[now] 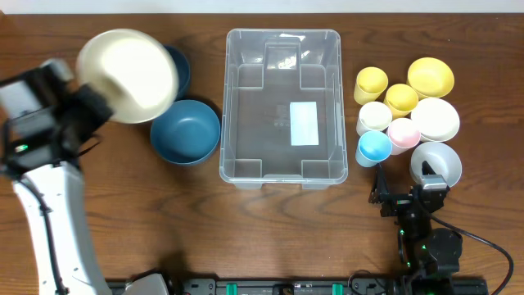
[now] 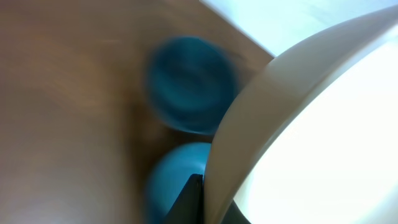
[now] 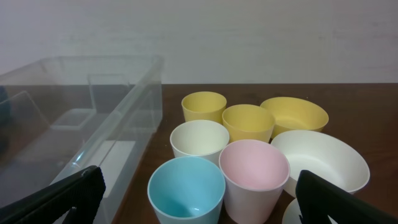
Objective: Pack container
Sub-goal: 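Lift the cream bowl with the left gripper and carry it over the bin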
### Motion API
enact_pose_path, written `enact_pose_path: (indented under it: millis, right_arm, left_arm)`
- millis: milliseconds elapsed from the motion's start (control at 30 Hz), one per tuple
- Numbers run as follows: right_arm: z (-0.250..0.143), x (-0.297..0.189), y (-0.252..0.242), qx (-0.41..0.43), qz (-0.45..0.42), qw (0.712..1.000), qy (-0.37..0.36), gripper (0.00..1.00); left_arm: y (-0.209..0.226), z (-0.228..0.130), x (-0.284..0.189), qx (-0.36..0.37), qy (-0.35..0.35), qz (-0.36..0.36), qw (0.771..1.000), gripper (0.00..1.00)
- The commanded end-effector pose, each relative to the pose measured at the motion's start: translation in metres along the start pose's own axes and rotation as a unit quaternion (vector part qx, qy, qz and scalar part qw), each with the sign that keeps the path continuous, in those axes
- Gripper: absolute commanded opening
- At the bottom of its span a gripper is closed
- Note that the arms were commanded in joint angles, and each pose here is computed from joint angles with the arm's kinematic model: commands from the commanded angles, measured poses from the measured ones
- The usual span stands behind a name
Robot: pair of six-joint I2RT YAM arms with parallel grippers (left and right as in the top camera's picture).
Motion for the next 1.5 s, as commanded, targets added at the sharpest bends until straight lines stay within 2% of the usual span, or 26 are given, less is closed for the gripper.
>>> enact_pose_path:
  millis: [0, 167, 367, 600, 733, 800, 1233, 1467]
  right_arm:
    - [0.0, 0.0, -0.001, 0.006, 0.001, 1.0, 0.0, 0.99]
    - [0.0, 0.0, -0.001, 0.006, 0.001, 1.0, 0.0, 0.99]
    - [0.0, 0.0, -0.001, 0.006, 0.001, 1.0, 0.0, 0.99]
    - [0.0, 0.0, -0.001, 0.006, 0.001, 1.0, 0.0, 0.99]
    - [0.0, 0.0, -0.001, 0.006, 0.001, 1.0, 0.0, 0.99]
    - [0.0, 0.0, -0.001, 0.006, 0.001, 1.0, 0.0, 0.99]
    - [0.0, 0.0, -0.001, 0.006, 0.001, 1.0, 0.0, 0.99]
    - [0.0, 0.0, -0.001, 0.006, 0.001, 1.0, 0.0, 0.99]
  left_arm:
    - [-0.055, 0.01, -0.003, 0.052, -0.018, -0.085, 0.995, 0.06]
    - [-0.121, 0.012, 0.001, 0.123, -0.044, -0.162, 0.978, 0.06]
    - [-0.168, 0.023, 0.002, 0.161, -0.053, -0.177, 0.97, 0.06]
    - [-0.201, 0.048, 0.013, 0.191, -0.021, -0.165, 0.967, 0.06]
    - [-0.206, 0.059, 0.032, 0.206, -0.005, -0.111, 0.972, 0.06]
    - [-0.209, 0.059, 0.044, 0.211, 0.005, -0.105, 0.972, 0.06]
    - [-0.239, 0.003, 0.149, 0.252, 0.099, -0.114, 0.956, 0.06]
    - [-0.245, -0.031, 0.19, 0.284, 0.126, -0.041, 0.95, 0.06]
Point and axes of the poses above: each gripper's point midway between its finger pads, its own x axis out along the fingers, its own y axis along the line the jaws close on, z = x × y, the point moved 9 cm from there along -x, back along the fingers, and after that the axes turned 15 degrees about x, right-handed, at the moved point
